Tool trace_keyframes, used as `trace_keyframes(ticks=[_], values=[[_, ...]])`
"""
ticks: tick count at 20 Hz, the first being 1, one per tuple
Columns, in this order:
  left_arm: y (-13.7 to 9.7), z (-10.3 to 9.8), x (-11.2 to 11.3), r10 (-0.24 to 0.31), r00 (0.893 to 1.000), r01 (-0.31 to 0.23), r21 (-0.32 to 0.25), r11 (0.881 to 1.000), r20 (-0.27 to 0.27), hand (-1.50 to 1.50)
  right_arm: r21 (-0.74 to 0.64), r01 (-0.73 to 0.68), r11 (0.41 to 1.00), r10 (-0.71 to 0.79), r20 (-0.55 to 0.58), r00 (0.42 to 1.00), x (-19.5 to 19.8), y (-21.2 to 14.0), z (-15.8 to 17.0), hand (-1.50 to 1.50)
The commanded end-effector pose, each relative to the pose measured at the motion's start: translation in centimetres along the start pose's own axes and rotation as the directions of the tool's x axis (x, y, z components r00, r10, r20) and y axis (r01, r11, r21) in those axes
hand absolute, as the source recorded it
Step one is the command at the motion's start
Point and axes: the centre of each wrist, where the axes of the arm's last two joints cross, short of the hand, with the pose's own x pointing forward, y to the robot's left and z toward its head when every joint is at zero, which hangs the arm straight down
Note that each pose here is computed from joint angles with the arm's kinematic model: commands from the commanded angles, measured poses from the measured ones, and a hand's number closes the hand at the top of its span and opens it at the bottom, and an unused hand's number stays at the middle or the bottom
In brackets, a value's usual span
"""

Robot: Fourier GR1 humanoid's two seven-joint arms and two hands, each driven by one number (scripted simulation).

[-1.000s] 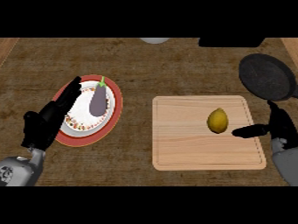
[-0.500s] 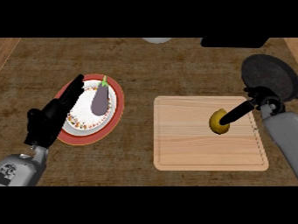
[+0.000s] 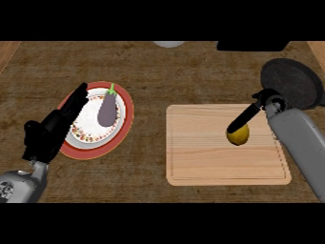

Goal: Pick the lemon from the cutting board and place it in the pan

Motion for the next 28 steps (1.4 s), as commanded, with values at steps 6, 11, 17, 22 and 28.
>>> trace_keyframes(ticks=[6, 11, 17, 22, 28], values=[[1.3, -1.2, 1.0, -0.006, 1.0, 0.006, 0.016, 1.0, 0.007, 0.0, 0.037, -0.103, 0.994, 0.109, -0.204, 0.973, 1.3, 1.7, -0.2, -1.5], [0.2, 0.4, 0.7, -0.005, 1.0, 0.004, 0.014, 1.0, 0.008, 0.0, 0.015, -0.11, 0.994, 0.111, -0.219, 0.969, 0.9, 4.4, -1.7, -1.5], [0.6, 0.7, 0.4, -0.007, 1.0, 0.007, 0.007, 1.0, -0.016, 0.0, 0.018, -0.092, 0.996, 0.093, -0.222, 0.971, 1.3, 5.4, -2.6, -1.5], [1.5, 0.7, 1.0, 0.003, 1.0, -0.003, 0.002, 1.0, 0.005, 0.0, 0.087, -0.159, 0.983, 0.171, -0.149, 0.974, -0.6, 6.3, -3.8, 1.5], [-0.3, 0.3, 0.5, -0.017, 1.0, 0.017, 0.002, 1.0, -0.002, 0.0, 0.123, -0.17, 0.978, 0.183, -0.106, 0.977, 0.2, 7.2, -4.1, 1.5]])
